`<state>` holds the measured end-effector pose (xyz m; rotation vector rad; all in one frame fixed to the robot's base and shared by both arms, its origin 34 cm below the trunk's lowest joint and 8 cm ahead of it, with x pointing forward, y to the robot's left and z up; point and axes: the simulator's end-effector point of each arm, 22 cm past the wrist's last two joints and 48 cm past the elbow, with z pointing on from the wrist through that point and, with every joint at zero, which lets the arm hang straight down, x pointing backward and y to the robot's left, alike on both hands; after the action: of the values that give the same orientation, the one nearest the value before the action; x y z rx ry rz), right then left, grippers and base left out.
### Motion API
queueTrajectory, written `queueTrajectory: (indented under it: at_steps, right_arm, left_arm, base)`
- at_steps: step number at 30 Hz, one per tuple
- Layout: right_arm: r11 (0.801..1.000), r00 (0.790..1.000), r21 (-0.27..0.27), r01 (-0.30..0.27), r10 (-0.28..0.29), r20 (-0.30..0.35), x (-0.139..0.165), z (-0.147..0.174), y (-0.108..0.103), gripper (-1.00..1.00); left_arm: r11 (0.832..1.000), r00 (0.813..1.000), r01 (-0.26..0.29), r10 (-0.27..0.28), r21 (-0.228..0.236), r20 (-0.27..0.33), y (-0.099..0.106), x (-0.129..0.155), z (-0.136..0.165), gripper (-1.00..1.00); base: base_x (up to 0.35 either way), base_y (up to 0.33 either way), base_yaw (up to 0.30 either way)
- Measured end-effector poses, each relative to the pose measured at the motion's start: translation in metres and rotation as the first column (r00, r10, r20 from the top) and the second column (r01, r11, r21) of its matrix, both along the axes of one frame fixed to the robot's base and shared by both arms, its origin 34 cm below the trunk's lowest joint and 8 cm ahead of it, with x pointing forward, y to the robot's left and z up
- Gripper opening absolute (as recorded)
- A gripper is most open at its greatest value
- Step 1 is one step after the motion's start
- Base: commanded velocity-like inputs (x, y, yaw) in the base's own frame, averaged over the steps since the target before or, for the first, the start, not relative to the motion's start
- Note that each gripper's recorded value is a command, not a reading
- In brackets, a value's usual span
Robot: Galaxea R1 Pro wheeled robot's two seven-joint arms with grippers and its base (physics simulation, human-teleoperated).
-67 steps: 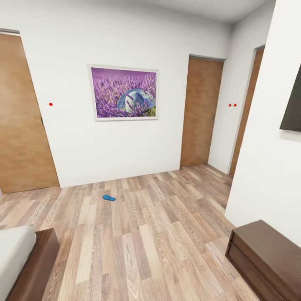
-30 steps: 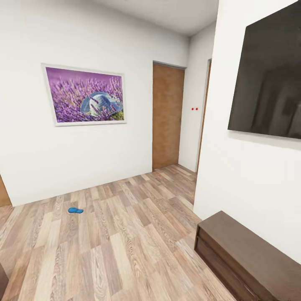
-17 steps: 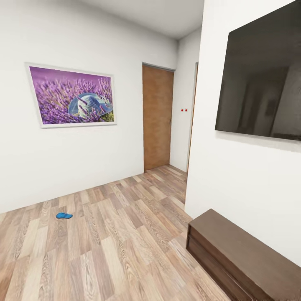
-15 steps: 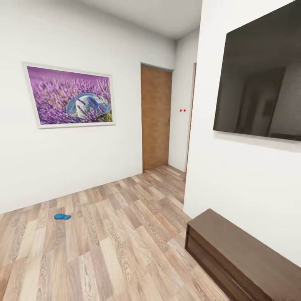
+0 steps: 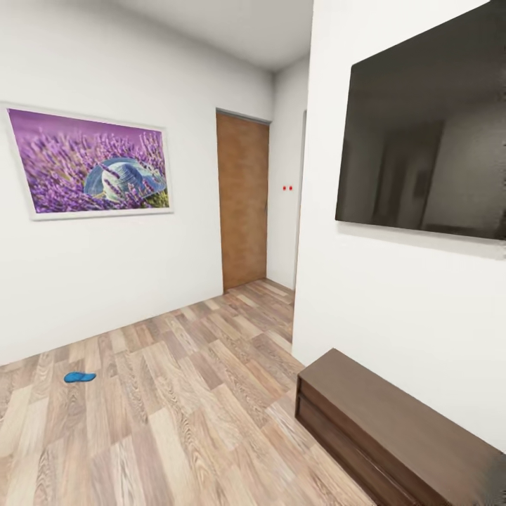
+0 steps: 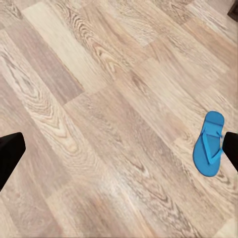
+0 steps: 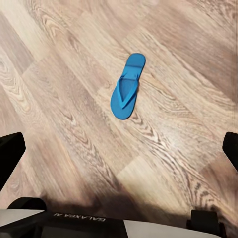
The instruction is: In the bedroom, move the book from the bed onto either nightstand, and place the two sandals side by side next to the bed.
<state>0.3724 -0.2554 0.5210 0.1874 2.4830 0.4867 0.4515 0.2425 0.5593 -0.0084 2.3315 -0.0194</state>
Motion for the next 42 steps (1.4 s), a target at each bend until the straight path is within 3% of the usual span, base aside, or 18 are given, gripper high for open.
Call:
queueTrajectory:
  at_steps: [15, 24, 42]
  right_arm:
    - [1.0, 1.0, 0.0, 0.0, 0.0, 0.01, 0.0032, 0.0024, -0.0001, 1.0]
    - [1.0, 1.0, 0.0, 0.0, 0.0, 0.017, 0.005, 0.004, -0.0001, 1.0]
    - [1.0, 1.0, 0.0, 0.0, 0.0, 0.02, 0.0058, 0.0046, 0.0, 1.0]
  left_arm:
    - [1.0, 1.0, 0.0, 0.0, 0.0, 0.011, 0.0001, 0.0029, 0.0033, 1.0]
    - [1.0, 1.0, 0.003, -0.003, 0.0, 0.017, -0.001, 0.0044, 0.0053, 1.0]
    - [1.0, 1.0, 0.003, -0.003, 0.0, 0.019, -0.0015, 0.0048, 0.006, 1.0]
  base:
    - [0.004, -0.004, -0.178]
    - [0.093, -0.158, -0.146]
    - [0.133, -0.141, -0.011]
